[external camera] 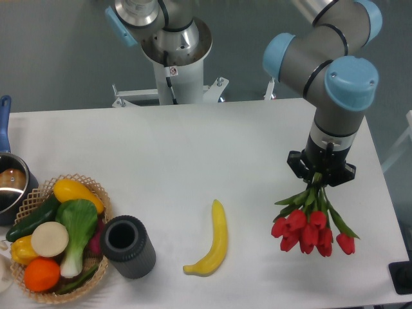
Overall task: Insert the flowers into the vase
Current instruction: 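Carry the red tulip bunch in the gripper toward the dark grey vase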
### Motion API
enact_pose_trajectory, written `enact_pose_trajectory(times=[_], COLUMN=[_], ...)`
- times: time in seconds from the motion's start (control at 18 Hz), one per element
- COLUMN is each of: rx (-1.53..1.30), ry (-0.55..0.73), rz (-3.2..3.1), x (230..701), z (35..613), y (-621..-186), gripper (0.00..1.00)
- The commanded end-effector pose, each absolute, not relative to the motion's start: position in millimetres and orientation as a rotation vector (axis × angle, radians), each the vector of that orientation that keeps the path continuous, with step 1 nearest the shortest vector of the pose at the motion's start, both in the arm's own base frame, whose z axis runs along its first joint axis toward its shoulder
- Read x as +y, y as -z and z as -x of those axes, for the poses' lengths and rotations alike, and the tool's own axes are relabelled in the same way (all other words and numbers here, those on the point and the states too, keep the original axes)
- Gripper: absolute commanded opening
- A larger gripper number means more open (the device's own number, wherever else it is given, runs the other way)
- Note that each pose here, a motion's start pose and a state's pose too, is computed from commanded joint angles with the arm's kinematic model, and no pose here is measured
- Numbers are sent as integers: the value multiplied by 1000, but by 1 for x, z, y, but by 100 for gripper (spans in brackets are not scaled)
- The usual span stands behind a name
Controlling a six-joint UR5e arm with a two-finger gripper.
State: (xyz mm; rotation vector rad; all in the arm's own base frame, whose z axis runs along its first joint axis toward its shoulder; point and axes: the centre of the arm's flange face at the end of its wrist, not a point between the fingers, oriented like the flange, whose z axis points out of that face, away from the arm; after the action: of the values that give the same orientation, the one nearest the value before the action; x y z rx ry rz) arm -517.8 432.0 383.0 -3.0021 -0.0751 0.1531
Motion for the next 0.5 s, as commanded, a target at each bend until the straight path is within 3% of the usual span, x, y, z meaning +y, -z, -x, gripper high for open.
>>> enact_pose_trajectory(times=[0.17,0.5], rx=[-63,-60], ry=[-127,-90], rz=[2970,2712], x=[443,452], z=[509,489], y=[-385,-437], gripper=[0,0])
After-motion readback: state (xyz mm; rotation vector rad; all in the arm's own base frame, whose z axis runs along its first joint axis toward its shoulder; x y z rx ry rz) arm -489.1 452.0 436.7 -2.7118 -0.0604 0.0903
